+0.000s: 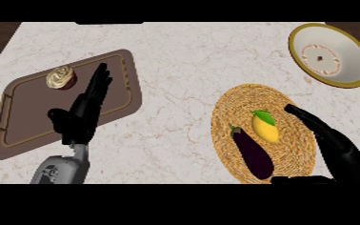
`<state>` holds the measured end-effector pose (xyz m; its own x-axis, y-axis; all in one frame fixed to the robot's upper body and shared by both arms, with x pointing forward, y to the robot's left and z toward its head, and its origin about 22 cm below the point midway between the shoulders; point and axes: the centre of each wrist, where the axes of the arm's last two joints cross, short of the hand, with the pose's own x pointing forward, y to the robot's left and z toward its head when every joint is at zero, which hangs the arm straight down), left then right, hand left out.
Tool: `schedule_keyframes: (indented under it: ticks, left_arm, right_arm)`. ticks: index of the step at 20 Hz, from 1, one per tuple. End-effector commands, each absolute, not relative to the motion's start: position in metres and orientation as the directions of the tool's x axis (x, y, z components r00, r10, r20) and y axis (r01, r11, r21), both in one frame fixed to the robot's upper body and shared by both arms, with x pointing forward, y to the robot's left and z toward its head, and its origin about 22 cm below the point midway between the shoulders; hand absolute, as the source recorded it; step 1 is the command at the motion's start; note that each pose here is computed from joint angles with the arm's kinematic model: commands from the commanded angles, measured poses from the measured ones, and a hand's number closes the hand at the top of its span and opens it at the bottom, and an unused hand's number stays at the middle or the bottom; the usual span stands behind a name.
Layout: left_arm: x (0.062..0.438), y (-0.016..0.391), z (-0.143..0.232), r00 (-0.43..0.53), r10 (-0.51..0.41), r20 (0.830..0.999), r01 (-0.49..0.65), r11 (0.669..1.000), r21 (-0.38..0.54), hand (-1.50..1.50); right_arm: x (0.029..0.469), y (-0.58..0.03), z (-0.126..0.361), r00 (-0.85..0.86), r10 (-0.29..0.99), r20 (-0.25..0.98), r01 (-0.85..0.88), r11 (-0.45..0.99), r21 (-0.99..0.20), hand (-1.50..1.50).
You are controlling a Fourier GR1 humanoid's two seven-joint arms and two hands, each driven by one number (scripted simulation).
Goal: Pick the lemon from the placemat and place it in the bowl
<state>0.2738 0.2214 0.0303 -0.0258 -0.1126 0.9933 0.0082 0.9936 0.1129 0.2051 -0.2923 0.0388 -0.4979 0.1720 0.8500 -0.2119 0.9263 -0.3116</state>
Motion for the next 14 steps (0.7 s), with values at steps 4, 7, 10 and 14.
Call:
schedule_keyframes:
  ticks: [4, 7, 10, 14]
  left_arm:
    - [0.275, 0.211, 0.012, -0.023, -0.112, 0.993, 0.018, 0.994, 0.112, 0.0]
    - [0.268, 0.211, 0.016, -0.023, -0.098, 0.995, 0.045, 0.994, 0.099, 0.0]
    - [0.269, 0.217, 0.026, -0.031, -0.104, 0.994, 0.034, 0.994, 0.105, 0.0]
    - [0.278, 0.217, 0.037, -0.029, -0.117, 0.993, 0.033, 0.992, 0.118, 0.0]
  right_arm:
    - [0.221, -0.319, 0.12, -0.473, 0.378, 0.796, -0.072, 0.883, -0.463, -1.5]
    - [0.219, -0.303, 0.135, -0.399, 0.425, 0.813, -0.138, 0.848, -0.511, -1.5]
    - [0.214, -0.297, 0.153, -0.307, 0.468, 0.829, -0.208, 0.817, -0.538, -1.5]
    - [0.234, -0.307, 0.131, -0.197, 0.549, 0.812, -0.263, 0.768, -0.583, -1.5]
